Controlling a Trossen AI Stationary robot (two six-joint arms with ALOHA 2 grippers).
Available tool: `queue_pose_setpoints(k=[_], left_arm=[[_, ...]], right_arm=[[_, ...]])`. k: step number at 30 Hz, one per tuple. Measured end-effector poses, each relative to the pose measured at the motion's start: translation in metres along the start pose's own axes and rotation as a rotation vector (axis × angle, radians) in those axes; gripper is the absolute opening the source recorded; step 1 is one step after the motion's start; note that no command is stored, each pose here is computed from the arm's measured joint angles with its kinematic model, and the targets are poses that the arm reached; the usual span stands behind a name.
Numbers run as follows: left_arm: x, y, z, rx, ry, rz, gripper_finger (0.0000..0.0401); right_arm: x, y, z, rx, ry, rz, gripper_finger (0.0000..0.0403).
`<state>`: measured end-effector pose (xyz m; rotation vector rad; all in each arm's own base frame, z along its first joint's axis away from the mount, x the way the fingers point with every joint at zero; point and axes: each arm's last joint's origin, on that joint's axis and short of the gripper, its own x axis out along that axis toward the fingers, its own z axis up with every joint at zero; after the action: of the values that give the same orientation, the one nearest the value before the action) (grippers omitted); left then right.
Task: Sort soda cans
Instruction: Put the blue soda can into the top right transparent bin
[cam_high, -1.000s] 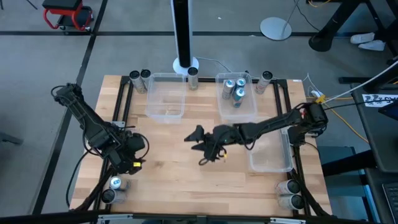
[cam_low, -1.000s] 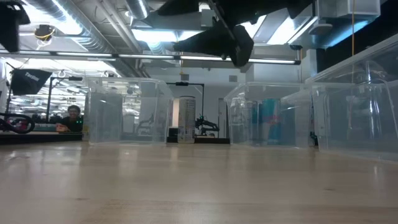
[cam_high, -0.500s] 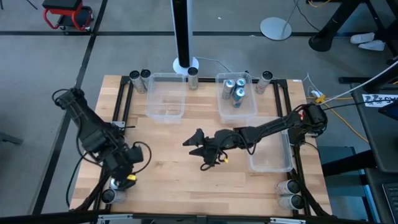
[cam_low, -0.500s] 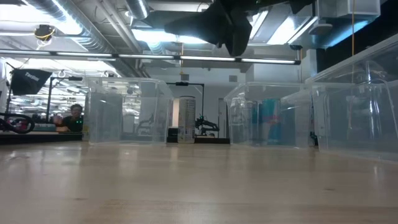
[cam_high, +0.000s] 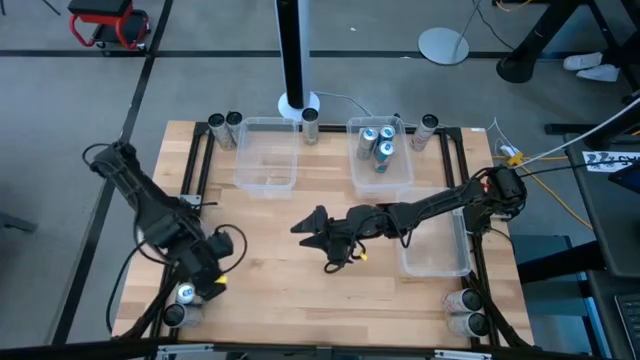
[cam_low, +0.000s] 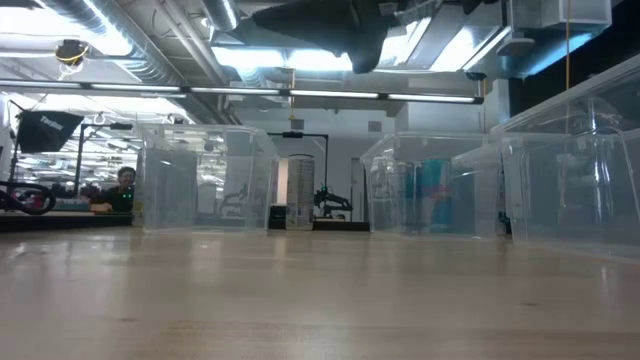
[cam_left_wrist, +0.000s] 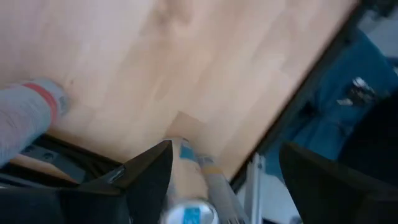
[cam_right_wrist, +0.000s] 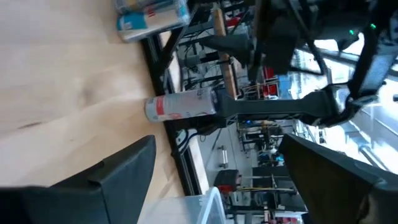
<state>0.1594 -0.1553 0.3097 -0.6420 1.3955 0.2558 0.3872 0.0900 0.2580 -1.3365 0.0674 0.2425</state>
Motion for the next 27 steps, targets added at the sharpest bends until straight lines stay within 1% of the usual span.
queue_pose_setpoints(k=[2,6,8,11,14,17,20,23,27], left_arm=[[0.010,0.001,0.002,0.014,0.015,0.037,0.0281],[0.023,-0.002,0.012,0.036,0.054,0.069,0.0281],[0.028,-0.004,0.018,0.037,0.072,0.064,0.0281],[0.030,-0.003,0.025,0.014,0.167,0.047,0.0288],[0.027,-0.002,0.024,-0.052,0.275,0.026,0.0300],[0.023,0.001,0.017,-0.149,0.343,0.079,0.0303],[0.022,0.004,0.008,-0.228,0.367,0.143,0.0304],[0.022,0.000,0.001,-0.281,0.372,0.147,0.0304],[0.024,-0.002,-0.014,-0.343,0.374,0.187,0.0304]], right_arm=[[0.000,0.001,0.000,-0.023,0.002,0.005,0.0347],[0.000,0.000,-0.002,-0.057,0.027,-0.001,0.0347],[0.000,0.000,-0.004,-0.069,0.043,-0.005,0.0347],[0.000,-0.001,-0.005,-0.080,0.047,-0.005,0.0347],[0.000,-0.001,-0.007,-0.080,0.053,-0.002,0.0347],[0.000,0.001,-0.008,-0.083,0.057,0.019,0.0347],[0.000,0.002,-0.007,-0.084,0.058,0.028,0.0347],[0.000,0.002,-0.007,-0.083,0.057,0.027,0.0347],[0.000,0.002,-0.007,-0.075,0.058,0.027,0.0347]])
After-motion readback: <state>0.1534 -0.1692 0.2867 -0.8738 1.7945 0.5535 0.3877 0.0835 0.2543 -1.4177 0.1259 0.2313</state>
